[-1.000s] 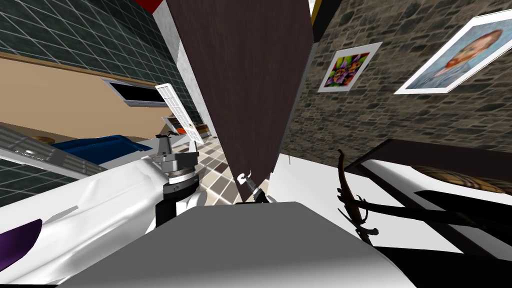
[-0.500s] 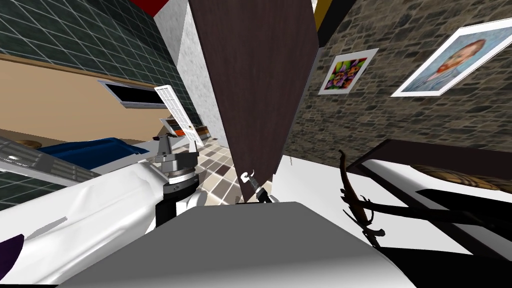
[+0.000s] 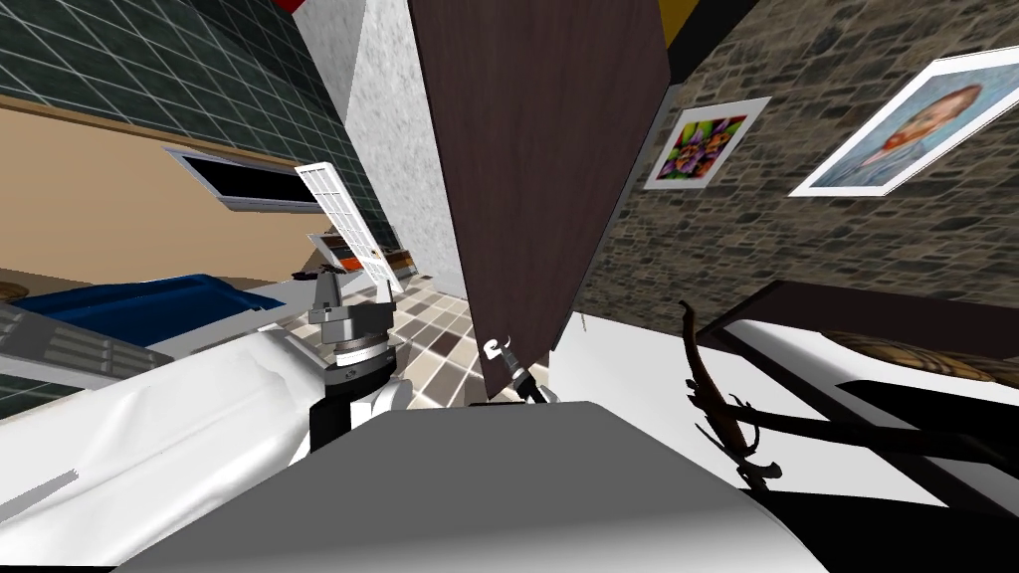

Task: Push the door open

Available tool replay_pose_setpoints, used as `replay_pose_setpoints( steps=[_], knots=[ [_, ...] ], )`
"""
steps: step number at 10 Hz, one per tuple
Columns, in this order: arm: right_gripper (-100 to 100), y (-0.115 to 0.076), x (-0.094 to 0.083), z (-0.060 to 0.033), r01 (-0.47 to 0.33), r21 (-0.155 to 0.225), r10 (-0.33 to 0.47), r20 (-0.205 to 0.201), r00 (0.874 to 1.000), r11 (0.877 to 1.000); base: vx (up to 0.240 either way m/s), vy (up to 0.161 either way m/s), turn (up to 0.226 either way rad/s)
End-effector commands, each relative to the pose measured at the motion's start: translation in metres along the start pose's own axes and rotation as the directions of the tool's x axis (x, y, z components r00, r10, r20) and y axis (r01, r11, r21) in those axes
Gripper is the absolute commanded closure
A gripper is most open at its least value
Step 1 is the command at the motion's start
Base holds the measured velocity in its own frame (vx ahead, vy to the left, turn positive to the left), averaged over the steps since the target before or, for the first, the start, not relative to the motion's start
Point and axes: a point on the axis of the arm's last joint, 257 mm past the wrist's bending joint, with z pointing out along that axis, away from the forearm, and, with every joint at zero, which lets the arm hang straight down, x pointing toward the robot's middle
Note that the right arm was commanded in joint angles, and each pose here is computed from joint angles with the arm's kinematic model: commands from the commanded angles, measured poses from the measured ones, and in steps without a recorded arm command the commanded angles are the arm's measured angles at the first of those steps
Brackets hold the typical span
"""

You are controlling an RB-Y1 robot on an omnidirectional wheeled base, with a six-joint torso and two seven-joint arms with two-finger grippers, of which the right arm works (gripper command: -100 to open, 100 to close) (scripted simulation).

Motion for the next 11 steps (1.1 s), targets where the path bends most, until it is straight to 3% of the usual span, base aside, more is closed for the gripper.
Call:
replay_pose_setpoints(
  steps=[1,5,11],
  knots=[
    [100,-0.001,-0.022,-0.0019,0.009,0.003,-0.009,0.042,0.999,1.0,0.134,0.129,-0.051],
    [100,-0.001,-0.035,-0.0024,0.009,0.003,-0.009,0.075,0.997,1.0,0.085,0.116,-0.035],
    [100,0.001,-0.067,-0.0028,-0.003,-0.001,0.004,0.166,0.986,1.0,0.095,0.13,-0.055]
  ],
)
